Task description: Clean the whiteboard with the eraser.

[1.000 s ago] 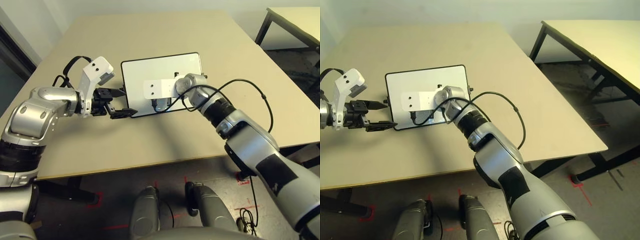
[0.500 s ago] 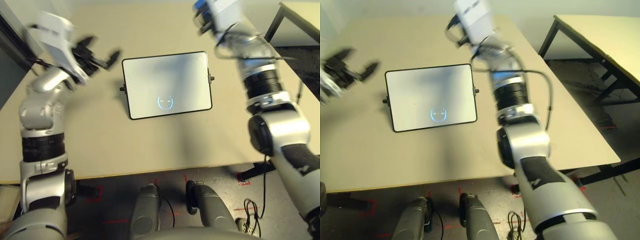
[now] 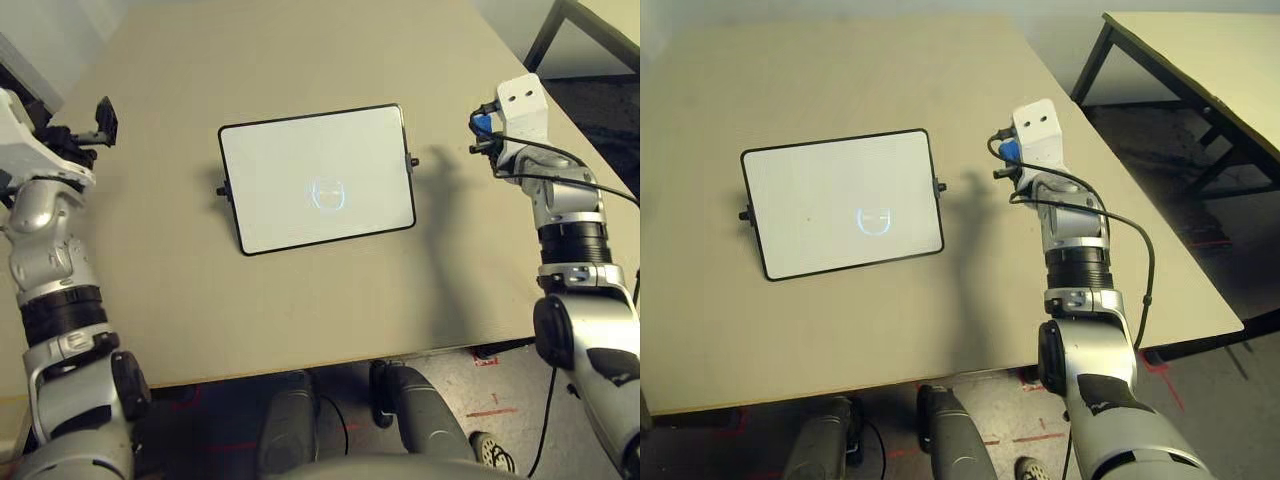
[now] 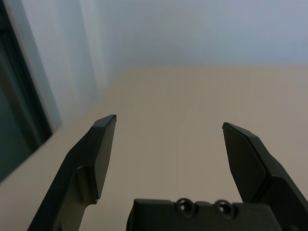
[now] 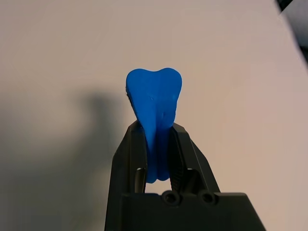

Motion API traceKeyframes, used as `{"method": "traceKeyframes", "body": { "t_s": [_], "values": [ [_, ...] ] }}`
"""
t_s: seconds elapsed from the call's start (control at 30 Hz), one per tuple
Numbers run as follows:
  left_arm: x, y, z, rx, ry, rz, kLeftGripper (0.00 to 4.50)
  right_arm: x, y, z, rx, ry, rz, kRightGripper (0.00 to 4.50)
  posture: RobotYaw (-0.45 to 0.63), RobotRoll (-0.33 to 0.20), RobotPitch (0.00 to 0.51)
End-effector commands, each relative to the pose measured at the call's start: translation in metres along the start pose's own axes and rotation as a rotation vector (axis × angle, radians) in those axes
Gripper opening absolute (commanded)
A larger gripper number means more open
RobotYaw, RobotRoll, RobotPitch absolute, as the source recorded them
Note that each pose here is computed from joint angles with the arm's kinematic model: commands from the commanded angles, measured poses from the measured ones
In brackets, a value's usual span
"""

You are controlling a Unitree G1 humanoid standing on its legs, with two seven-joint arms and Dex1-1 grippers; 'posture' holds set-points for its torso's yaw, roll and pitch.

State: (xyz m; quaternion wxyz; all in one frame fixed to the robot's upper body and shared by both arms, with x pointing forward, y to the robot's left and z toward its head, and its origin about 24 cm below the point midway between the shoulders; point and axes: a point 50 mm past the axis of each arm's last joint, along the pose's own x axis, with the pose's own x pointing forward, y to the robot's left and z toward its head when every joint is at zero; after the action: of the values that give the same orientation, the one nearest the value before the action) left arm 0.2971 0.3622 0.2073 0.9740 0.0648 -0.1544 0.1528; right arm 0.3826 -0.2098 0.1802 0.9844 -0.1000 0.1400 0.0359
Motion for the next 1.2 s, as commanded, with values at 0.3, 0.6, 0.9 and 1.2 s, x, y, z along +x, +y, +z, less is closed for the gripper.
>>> {"method": "traceKeyframes", "body": {
  "t_s": [0.3, 0.6, 0.9, 1.2],
  "values": [
    [0.008, -0.063, 0.055, 0.064, 0.167, -0.810, 4.50, -0.049, 0.104, 0.076, -0.519, -0.210, 0.636, 0.60, -0.02, 0.000, 0.168],
    [-0.018, -0.078, 0.069, 0.183, 0.533, -1.198, 4.50, -0.059, 0.160, 0.052, -0.873, -0.120, 0.916, 0.60, -0.01, 0.000, 0.181],
    [-0.044, -0.088, 0.060, 0.214, 0.704, -1.312, 4.50, -0.046, 0.196, 0.063, -1.030, -0.155, 0.940, 0.60, 0.00, 0.000, 0.190],
    [-0.056, -0.096, 0.055, 0.224, 0.676, -1.305, 4.50, -0.034, 0.213, 0.062, -1.103, -0.159, 0.932, 0.60, 0.03, 0.000, 0.200]
  ]
}}
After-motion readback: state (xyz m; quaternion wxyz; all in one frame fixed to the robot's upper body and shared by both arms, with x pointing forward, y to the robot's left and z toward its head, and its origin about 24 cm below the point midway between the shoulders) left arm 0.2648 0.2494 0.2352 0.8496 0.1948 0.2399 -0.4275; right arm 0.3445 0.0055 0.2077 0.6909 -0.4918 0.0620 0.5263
